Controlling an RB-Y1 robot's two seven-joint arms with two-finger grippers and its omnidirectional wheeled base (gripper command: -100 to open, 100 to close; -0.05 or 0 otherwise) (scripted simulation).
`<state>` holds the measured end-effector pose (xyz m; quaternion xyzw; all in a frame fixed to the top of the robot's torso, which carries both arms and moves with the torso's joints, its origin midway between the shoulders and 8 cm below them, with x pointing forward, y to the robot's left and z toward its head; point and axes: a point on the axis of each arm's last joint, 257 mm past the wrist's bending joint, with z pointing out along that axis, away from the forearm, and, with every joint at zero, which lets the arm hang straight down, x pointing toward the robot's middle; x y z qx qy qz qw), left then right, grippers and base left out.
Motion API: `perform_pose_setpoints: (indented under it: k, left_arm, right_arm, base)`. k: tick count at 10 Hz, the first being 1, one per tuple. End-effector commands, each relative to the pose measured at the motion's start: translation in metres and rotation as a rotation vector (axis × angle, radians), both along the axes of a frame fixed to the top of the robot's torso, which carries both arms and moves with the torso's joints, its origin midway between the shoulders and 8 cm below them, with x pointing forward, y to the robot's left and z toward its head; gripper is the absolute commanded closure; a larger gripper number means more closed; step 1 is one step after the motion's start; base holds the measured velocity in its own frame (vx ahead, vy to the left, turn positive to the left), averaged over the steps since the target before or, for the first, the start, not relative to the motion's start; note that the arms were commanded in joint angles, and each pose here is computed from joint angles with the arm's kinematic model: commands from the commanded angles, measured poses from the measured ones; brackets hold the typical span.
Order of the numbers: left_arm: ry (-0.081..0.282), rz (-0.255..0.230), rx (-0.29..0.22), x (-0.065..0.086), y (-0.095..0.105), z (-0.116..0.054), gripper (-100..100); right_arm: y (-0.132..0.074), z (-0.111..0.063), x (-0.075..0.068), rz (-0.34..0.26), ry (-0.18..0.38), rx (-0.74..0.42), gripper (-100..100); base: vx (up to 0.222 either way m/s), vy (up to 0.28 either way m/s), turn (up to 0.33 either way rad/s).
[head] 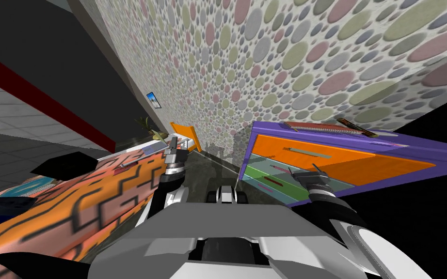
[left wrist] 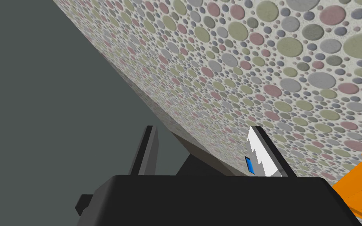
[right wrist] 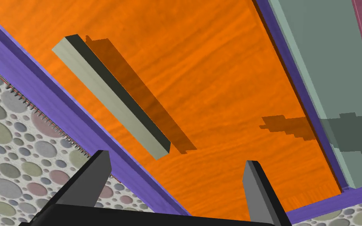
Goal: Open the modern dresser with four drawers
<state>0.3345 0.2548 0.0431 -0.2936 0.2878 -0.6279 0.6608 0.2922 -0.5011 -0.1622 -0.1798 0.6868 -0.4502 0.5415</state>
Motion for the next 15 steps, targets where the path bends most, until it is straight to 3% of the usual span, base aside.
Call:
perform_pose_setpoints:
  k: [1,2,7,10,14,15]
  left_arm:
    - [0.000,0.000,0.000,0.000,0.000,0.000,0]
    - [0.000,0.000,0.000,0.000,0.000,0.000,0]
    - [0.000,0.000,0.000,0.000,0.000,0.000,0]
    - [0.000,0.000,0.000,0.000,0.000,0.000,0]
    - [0.000,0.000,0.000,0.000,0.000,0.000,0]
    - [0.000,0.000,0.000,0.000,0.000,0.000,0]
  right_arm:
    - [-0.028,0.004,-0.015,-0.072,0.077,-0.167,-100]
    - [-0.028,0.005,-0.014,-0.072,0.082,-0.181,-100]
    - [-0.063,0.024,-0.034,-0.158,0.194,-0.459,-100]
    - [-0.072,0.035,-0.038,-0.177,0.226,-0.557,-100]
    - [-0.073,0.039,-0.041,-0.175,0.227,-0.562,-100]
    - [-0.073,0.039,-0.041,-0.174,0.226,-0.561,100]
  base:
    - [0.075,0.038,0.148]
    - [0.051,0.021,0.067]
    - [0.057,0.023,0.102]
    - [0.033,0.011,0.053]
    - [0.045,-0.013,0.004]
    - [0.007,-0.005,0.003]
